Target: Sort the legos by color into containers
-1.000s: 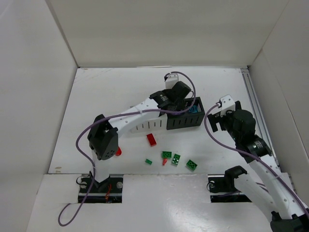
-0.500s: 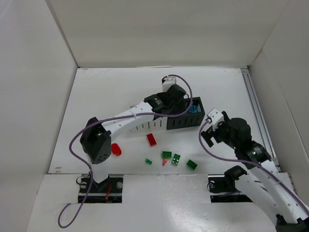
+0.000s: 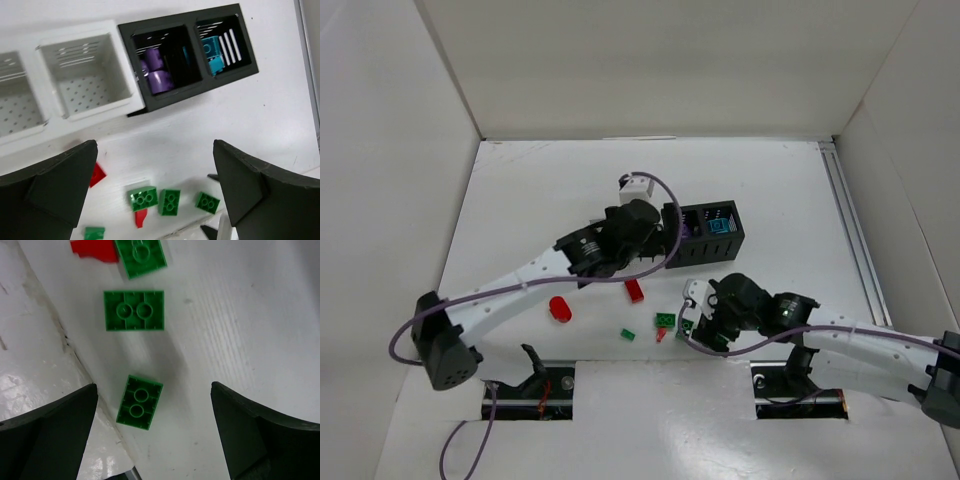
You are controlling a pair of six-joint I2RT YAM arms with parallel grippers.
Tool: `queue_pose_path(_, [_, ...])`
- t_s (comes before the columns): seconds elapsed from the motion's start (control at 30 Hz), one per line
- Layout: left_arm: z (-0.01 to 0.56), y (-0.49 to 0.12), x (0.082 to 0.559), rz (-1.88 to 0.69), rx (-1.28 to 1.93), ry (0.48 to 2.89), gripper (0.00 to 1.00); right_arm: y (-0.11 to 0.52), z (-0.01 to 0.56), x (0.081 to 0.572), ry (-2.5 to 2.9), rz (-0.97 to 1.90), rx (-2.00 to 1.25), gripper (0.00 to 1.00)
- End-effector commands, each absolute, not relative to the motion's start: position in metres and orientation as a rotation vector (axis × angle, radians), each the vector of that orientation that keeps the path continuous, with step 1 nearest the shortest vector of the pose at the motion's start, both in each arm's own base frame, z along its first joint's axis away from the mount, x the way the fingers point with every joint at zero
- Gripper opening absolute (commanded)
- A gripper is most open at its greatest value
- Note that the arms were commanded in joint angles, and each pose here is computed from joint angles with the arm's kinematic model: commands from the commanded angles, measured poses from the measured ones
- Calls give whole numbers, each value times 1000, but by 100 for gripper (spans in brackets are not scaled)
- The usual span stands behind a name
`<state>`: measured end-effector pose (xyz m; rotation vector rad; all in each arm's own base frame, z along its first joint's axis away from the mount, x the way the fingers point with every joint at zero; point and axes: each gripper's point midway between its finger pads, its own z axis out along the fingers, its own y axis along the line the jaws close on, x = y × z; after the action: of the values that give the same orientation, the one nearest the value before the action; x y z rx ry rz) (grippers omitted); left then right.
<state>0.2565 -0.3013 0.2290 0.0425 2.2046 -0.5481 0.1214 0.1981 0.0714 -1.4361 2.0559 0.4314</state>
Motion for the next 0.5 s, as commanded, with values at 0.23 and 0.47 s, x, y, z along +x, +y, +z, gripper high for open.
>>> queue_pose_path(0.23, [231,-229,222,-590,-142,2114,100,185,30,106,2273,457,-1234,99])
queue_pose_path(0.47, [232,-217,217,-613,-204,2092,100,190,36,117,2260,422,-1184,46])
